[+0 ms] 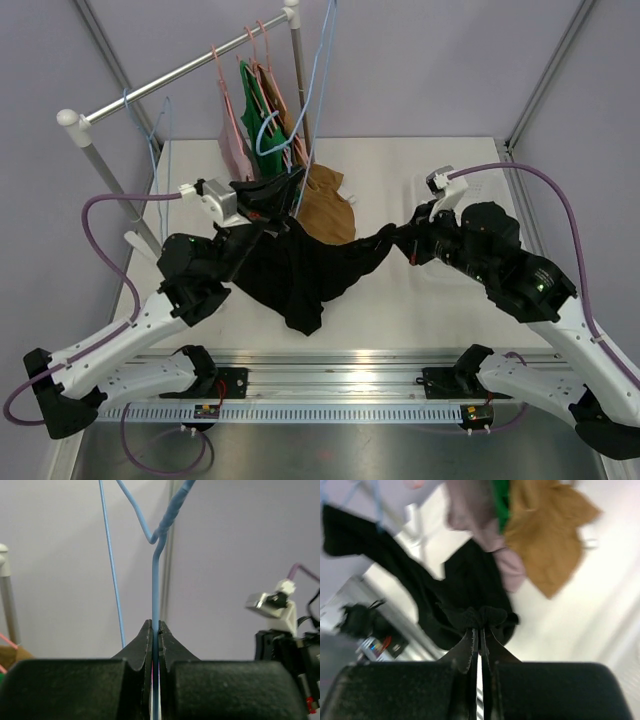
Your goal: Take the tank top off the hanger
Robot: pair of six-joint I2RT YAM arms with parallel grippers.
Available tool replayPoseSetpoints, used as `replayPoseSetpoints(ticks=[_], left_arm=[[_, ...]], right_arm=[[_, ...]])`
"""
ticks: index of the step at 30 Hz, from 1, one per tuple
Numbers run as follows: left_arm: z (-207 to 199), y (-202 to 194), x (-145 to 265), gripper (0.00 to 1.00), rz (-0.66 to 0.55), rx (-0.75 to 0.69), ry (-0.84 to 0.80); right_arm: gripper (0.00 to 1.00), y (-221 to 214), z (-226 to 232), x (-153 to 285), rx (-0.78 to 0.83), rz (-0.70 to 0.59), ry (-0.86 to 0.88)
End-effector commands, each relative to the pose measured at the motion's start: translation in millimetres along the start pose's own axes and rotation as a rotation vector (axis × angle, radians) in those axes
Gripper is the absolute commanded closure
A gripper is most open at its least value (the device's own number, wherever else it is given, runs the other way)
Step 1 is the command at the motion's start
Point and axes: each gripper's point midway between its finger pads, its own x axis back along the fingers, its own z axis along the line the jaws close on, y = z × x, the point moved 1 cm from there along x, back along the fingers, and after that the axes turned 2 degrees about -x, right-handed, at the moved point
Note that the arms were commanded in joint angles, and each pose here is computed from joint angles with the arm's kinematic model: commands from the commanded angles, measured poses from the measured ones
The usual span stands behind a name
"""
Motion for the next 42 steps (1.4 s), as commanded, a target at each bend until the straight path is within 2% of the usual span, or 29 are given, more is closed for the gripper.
replayPoseSetpoints(ticks=[1,4,5,8,10,12,13,14,15,17,20,24,27,28,30,32,34,36,38,39,40,42], left_arm=[[21.1,23.3,-11.1,1.0,-0.075,-0.12,0.113],[22.5,25.6,-6.0,1.0,-0.121,-0.158,0.129],[23.9,41.0,-3.6,1.0,-0.2,-0.181,0.138],[27.1,47.6,-6.1,1.0,-0.239,-0.192,0.163],[14.9,55.8,-9.1,1.0,-0.286,-0.217,0.093],[13.6,58.6,-12.7,1.0,-0.31,-0.222,0.09],[14.5,65.3,-13.5,1.0,-0.337,-0.232,0.098],[15.6,66.7,-14.1,1.0,-0.349,-0.259,0.106],[5.8,59.2,-18.0,1.0,-0.355,-0.319,0.048],[6.8,63.7,-15.4,0.96,-0.412,-0.405,0.065],[19.0,64.8,-20.1,1.0,-0.396,-0.355,0.142],[29.3,57.9,-21.7,1.0,-0.365,-0.398,0.2],[44.4,63.6,-22.7,1.0,-0.411,-0.398,0.28],[43.5,66.5,-24.2,1.0,-0.436,-0.33,0.267],[36.1,70.6,-30.0,1.0,-0.452,-0.261,0.172],[15.4,67.5,-42.3,1.0,-0.405,-0.131,0.028],[4.8,65.2,-48.4,1.0,-0.37,-0.095,-0.033],[-8.5,63.7,-45.3,1.0,-0.356,-0.024,-0.11],[-25.4,56.4,-40.0,0.98,-0.318,0.008,-0.213],[-30.3,54.8,-37.4,1.0,-0.302,0.008,-0.25],[-36.1,51.0,-35.3,1.0,-0.281,0.033,-0.286],[-51.2,43.2,-27.2,1.0,-0.264,0.061,-0.395]], right_arm=[[1.0,24.2,-52.9,19.4,-0.027,-0.116,-0.342],[1.0,15.6,-28.7,16.5,0.012,-0.089,-0.175],[1.0,5.2,-7.3,12.0,0.023,-0.037,-0.038],[1.0,-24.9,-3.3,-5.5,0.031,0.112,0.014],[1.0,-54.1,-3.9,-20.4,0.021,0.224,0.046],[1.0,-71.4,-21.6,-28.3,-0.011,0.267,-0.049],[1.0,-75.0,-28.8,-29.7,-0.024,0.266,-0.09],[1.0,-71.9,-48.1,-29.7,-0.031,0.226,-0.208],[1.0,-73.6,-58.7,-27.2,-0.048,0.212,-0.274],[1.0,-61.7,-76.6,-15.5,-0.092,0.119,-0.402],[1.0,-41.3,-91.4,8.7,-0.117,0.011,-0.521],[1.0,-25.1,-88.1,28.0,-0.13,-0.07,-0.512],[1.0,-37.5,-69.5,14.6,-0.11,-0.005,-0.377],[1.0,-47.9,-48.8,5.4,-0.093,0.057,-0.239],[1.0,-59.6,-22.7,-7.5,-0.084,0.094,-0.057],[1.0,-63.3,-5.0,-9.8,-0.099,0.108,0.053],[1.0,-59.9,-9.2,-11.0,-0.105,0.092,0.024],[1.0,-55.2,-28.6,-7.3,-0.099,0.09,-0.106],[1.0,-53.8,-23.3,-7.5,-0.069,0.102,-0.071],[1.0,-47.2,-16.1,-4.1,-0.065,0.079,-0.034],[1.0,-43.7,-2.4,0.2,-0.062,0.069,0.045],[1.0,-17.9,17.2,16.0,-0.069,-0.103,0.164]])
